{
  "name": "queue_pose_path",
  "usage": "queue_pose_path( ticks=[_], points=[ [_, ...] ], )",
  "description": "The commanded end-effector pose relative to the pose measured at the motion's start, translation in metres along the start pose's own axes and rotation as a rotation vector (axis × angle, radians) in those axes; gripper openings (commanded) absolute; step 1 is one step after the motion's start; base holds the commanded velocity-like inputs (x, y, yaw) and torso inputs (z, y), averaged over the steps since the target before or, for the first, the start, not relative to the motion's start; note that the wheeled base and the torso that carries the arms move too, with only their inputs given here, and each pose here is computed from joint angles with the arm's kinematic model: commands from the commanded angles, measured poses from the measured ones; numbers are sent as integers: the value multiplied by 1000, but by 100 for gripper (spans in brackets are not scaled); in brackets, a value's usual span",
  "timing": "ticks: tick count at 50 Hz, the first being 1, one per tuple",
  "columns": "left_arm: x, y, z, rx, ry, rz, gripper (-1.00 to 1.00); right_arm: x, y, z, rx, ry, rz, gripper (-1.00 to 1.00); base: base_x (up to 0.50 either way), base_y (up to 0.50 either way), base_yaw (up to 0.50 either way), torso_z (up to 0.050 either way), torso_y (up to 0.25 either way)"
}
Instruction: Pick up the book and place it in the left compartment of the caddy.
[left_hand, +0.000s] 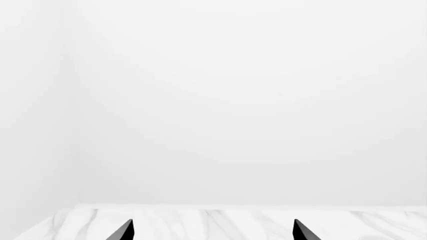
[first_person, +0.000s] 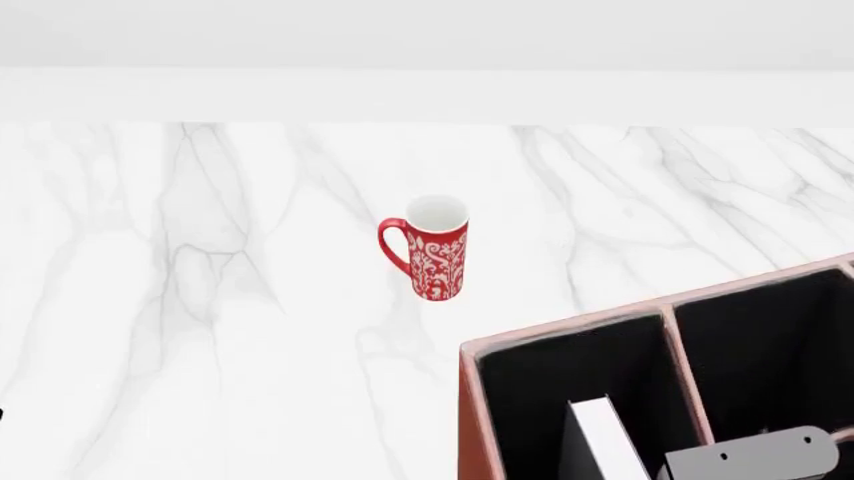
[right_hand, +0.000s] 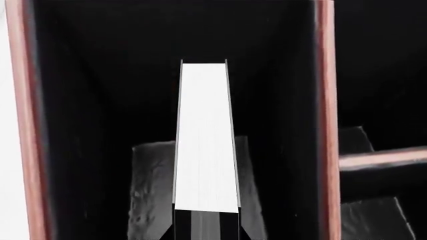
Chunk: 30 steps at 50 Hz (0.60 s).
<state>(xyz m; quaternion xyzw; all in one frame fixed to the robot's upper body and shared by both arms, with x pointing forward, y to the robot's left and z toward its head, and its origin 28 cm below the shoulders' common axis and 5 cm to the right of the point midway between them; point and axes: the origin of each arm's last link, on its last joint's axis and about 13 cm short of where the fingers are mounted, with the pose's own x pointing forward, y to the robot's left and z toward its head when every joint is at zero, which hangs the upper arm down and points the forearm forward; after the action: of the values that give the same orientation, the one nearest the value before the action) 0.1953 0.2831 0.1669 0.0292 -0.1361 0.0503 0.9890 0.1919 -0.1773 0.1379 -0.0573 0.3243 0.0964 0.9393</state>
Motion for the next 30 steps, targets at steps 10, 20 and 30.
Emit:
queue_pose_path(
  ticks=[10,20,30],
  points=[
    [0,0,0,0,0,-1,100,3,-6,7,-30,-55,-28,-100,0,0,0,0,1],
    [0,0,1,-2,0,-2,100,3,-5,7,-35,-55,-28,-100,0,0,0,1,1],
    [0,0,0,0,-1,-2,100,4,-6,5,-32,-54,-22,-100,0,0,0,0,1]
  ],
)
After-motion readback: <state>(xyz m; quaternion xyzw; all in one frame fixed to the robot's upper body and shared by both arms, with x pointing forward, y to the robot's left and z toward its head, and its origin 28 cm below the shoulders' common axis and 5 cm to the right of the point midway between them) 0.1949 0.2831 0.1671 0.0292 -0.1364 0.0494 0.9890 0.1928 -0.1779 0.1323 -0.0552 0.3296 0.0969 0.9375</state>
